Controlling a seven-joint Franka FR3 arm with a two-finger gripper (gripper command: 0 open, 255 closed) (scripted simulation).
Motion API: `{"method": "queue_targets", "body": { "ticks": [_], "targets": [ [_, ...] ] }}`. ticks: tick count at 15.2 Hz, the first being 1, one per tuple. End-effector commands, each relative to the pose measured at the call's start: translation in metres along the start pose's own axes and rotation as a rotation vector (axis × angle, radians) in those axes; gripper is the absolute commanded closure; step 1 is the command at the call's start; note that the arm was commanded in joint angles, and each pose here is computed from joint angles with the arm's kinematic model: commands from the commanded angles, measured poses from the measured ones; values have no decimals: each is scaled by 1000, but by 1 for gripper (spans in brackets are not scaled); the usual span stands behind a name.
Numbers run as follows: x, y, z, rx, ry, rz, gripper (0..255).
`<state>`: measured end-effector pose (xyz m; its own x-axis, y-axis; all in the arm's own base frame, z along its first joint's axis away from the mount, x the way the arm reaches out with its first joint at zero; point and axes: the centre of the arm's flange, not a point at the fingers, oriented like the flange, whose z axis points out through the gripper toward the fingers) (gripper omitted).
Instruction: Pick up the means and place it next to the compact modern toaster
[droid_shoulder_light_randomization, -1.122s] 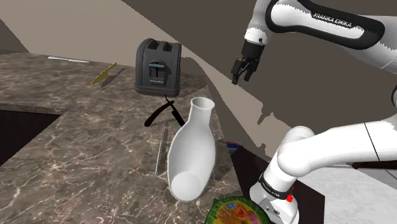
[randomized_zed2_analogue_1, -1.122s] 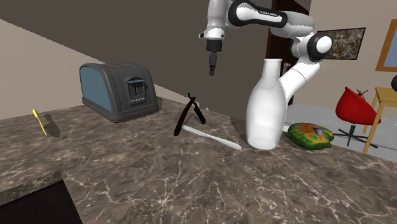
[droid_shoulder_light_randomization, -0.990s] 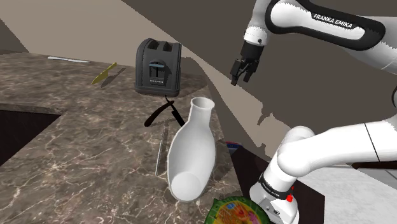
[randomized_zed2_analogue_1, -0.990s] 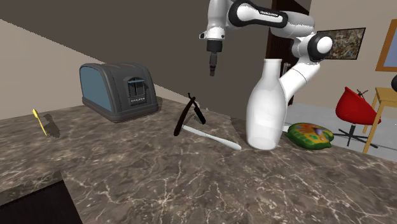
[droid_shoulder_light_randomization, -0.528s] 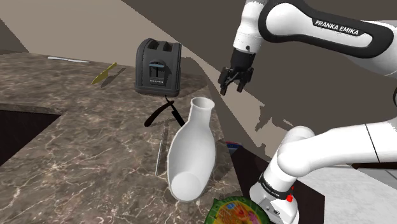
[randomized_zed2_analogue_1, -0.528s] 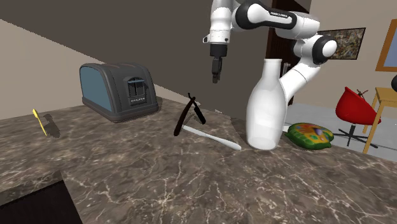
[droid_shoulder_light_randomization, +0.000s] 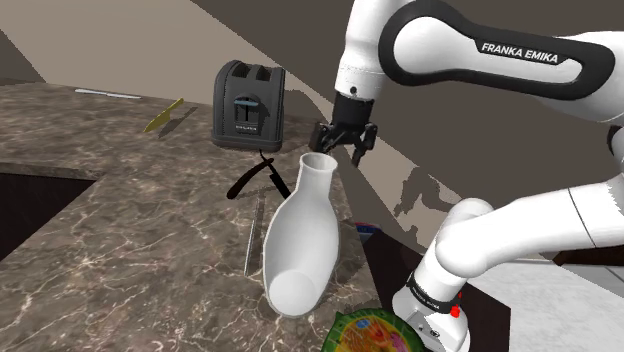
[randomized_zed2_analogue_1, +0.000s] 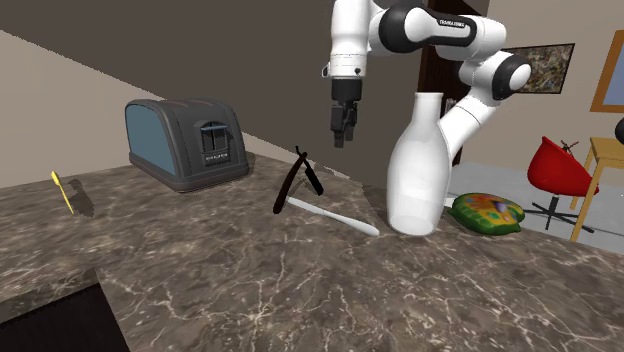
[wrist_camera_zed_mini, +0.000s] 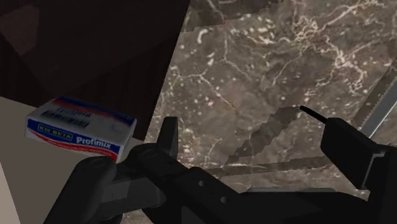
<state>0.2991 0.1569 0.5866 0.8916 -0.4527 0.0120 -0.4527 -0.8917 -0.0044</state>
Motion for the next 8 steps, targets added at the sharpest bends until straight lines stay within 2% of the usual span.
{"method": "queue_targets", "body": {
  "ticks": [1,8],
  "targets": [
    [-8,-24,9,1,-9,48,0],
    [-24,-111,32,4,-36,200,0]
  ]
}}
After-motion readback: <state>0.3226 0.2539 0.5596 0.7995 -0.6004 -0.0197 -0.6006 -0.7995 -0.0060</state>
